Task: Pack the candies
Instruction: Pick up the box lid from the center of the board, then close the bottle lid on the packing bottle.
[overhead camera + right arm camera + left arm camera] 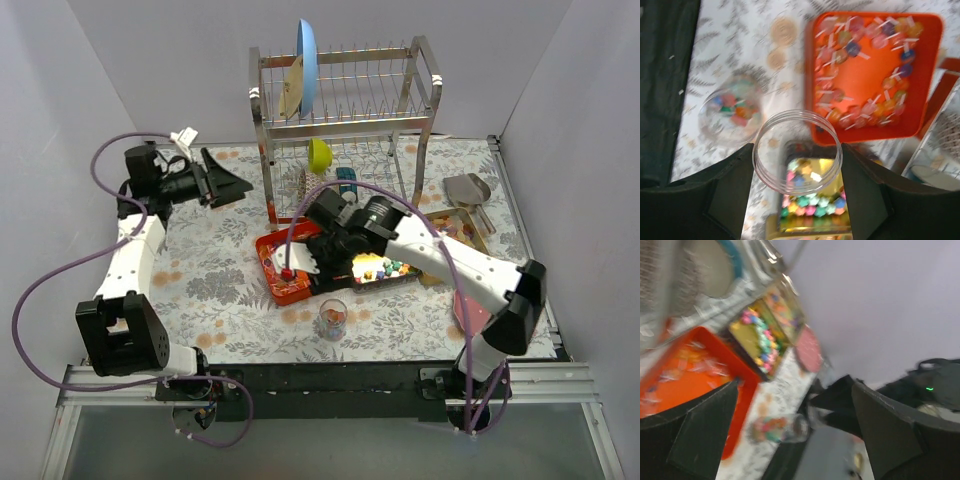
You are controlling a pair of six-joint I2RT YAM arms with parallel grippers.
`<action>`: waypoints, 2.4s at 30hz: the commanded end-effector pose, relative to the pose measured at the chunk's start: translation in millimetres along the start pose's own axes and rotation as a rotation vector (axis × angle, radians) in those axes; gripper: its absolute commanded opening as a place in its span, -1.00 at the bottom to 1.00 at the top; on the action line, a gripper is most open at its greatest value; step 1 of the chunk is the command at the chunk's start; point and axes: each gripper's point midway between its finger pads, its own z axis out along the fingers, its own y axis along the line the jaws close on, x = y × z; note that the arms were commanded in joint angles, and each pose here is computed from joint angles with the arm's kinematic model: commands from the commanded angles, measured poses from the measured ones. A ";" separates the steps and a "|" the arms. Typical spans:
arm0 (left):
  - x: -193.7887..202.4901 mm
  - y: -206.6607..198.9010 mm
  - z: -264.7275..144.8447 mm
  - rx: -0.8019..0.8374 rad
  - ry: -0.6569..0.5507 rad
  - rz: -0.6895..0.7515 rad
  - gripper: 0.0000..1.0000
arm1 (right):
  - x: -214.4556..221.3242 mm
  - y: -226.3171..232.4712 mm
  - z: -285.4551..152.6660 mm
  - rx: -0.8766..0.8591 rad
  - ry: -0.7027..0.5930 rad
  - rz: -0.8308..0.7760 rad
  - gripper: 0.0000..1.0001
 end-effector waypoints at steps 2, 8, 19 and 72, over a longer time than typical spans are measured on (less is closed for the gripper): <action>8.2 -83.4 20.9 0.253 0.117 -0.440 0.96 | 35.0 56.0 -17.3 -0.063 0.072 0.015 0.22; 20.3 -89.1 19.0 0.239 0.095 -0.394 0.91 | 37.7 60.2 -6.5 -0.050 0.044 0.047 0.23; 40.3 -41.1 3.6 -0.254 -0.130 0.249 0.93 | 24.2 63.3 12.0 -0.098 -0.024 0.079 0.23; 112.9 -34.9 -2.3 -0.048 -0.074 0.355 0.93 | 66.8 120.3 44.1 -0.231 0.038 0.294 0.55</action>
